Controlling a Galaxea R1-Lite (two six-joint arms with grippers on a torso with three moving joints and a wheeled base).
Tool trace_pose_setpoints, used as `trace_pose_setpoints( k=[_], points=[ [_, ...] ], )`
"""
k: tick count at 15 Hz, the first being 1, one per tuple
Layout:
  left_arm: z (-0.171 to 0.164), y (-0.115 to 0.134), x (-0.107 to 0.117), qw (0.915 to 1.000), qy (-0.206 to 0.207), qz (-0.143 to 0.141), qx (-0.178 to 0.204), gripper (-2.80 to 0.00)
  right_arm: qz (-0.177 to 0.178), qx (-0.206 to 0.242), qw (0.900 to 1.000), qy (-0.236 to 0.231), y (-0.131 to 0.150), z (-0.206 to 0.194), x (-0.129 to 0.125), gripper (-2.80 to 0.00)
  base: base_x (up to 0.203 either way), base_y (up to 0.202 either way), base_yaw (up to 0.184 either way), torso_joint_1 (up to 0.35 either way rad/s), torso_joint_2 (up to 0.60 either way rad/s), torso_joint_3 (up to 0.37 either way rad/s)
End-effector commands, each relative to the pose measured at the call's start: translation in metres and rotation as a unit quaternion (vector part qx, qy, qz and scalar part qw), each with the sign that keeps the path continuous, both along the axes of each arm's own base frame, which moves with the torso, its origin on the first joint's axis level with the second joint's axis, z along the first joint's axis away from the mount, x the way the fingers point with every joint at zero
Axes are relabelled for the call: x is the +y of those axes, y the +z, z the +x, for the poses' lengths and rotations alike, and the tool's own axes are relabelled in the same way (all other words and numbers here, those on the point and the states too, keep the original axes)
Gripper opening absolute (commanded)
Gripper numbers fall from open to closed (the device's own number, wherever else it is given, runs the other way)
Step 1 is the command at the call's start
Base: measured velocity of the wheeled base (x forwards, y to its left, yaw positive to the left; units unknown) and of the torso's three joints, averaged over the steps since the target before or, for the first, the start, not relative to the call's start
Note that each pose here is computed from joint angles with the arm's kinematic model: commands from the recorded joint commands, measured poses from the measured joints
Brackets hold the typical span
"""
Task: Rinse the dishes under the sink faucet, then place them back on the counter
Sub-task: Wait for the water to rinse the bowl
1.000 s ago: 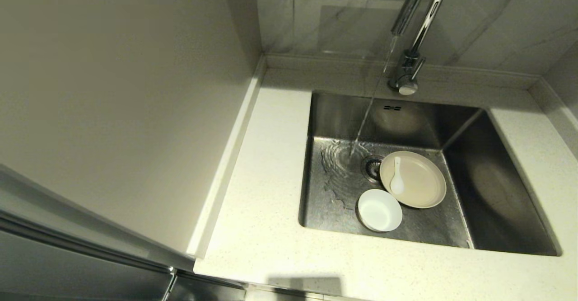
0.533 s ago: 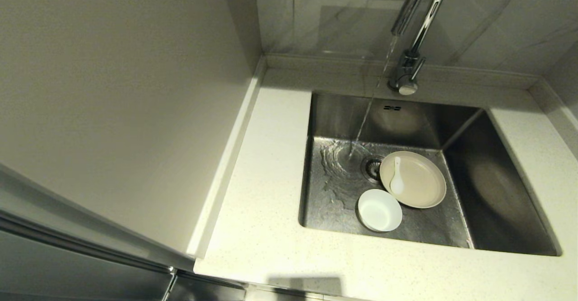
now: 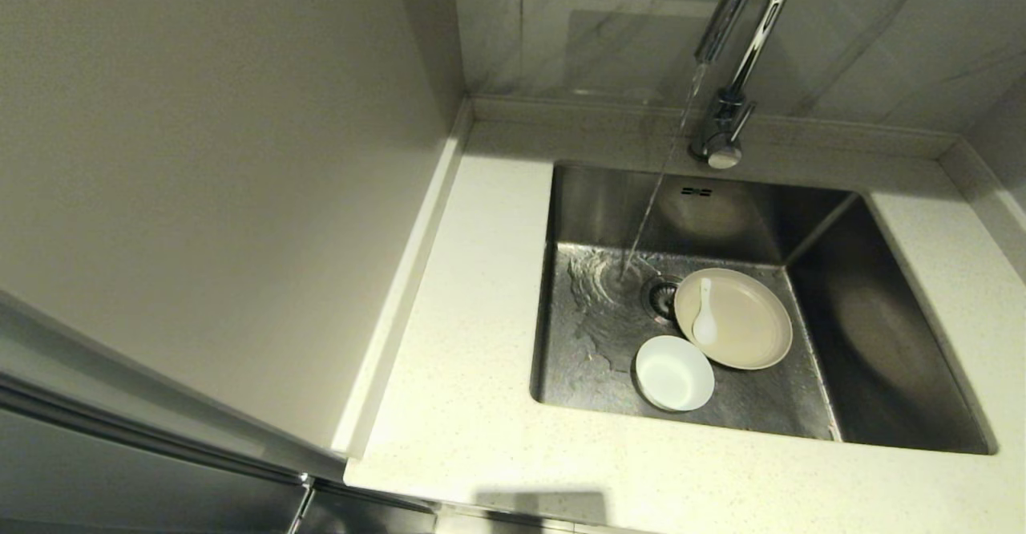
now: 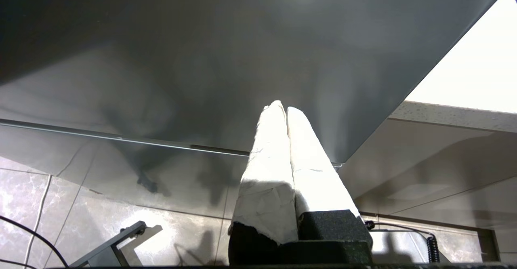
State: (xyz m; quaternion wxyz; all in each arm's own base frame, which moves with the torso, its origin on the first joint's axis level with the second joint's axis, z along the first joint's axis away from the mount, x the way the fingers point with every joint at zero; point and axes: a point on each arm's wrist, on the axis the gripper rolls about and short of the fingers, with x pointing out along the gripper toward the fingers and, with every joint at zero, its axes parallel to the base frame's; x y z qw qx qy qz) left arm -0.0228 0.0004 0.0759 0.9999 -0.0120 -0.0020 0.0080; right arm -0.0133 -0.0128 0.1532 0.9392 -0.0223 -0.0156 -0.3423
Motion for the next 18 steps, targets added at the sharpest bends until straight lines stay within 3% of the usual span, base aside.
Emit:
trace_pose_setpoints(
  k=[1, 2, 4, 5, 8, 12, 16, 18],
  points=[
    [0.000, 0.000, 0.000, 1.0000, 0.000, 0.000, -0.002, -2.80, -0.014, -0.010, 0.999, 0.047, -0.004, -0.008, 0.000, -2.80, 0.000, 0.000, 0.000, 0.000, 0.00, 0.000],
    [0.000, 0.000, 0.000, 1.0000, 0.000, 0.000, -0.002, -2.80, -0.022, -0.009, 0.995, 0.095, -0.011, -0.014, 0.001, -2.80, 0.000, 0.000, 0.000, 0.000, 0.00, 0.000],
    [0.000, 0.000, 0.000, 1.0000, 0.000, 0.000, -0.002, -2.80, -0.029, 0.011, 0.977, 0.210, -0.028, -0.018, 0.006, -2.80, 0.000, 0.000, 0.000, 0.000, 0.00, 0.000],
    [0.000, 0.000, 0.000, 1.0000, 0.000, 0.000, -0.002, -2.80, -0.027, 0.019, 0.970, 0.242, -0.035, -0.019, 0.008, -2.80, 0.000, 0.000, 0.000, 0.000, 0.00, 0.000],
    [0.000, 0.000, 0.000, 1.0000, 0.000, 0.000, -0.002, -2.80, 0.012, 0.039, 0.960, 0.277, -0.052, -0.014, 0.009, -2.80, 0.000, 0.000, 0.000, 0.000, 0.00, 0.000],
    [0.000, 0.000, 0.000, 1.0000, 0.000, 0.000, -0.002, -2.80, 0.019, 0.045, 0.952, 0.301, -0.069, -0.017, 0.010, -2.80, 0.000, 0.000, 0.000, 0.000, 0.00, 0.000],
    [0.000, 0.000, 0.000, 1.0000, 0.000, 0.000, -0.002, -2.80, 0.024, 0.041, 0.951, 0.305, -0.068, -0.017, 0.011, -2.80, 0.000, 0.000, 0.000, 0.000, 0.00, 0.000],
    [0.000, 0.000, 0.000, 1.0000, 0.000, 0.000, -0.002, -2.80, 0.026, 0.051, 0.943, 0.328, -0.071, -0.016, 0.012, -2.80, 0.000, 0.000, 0.000, 0.000, 0.00, 0.000]
  ],
)
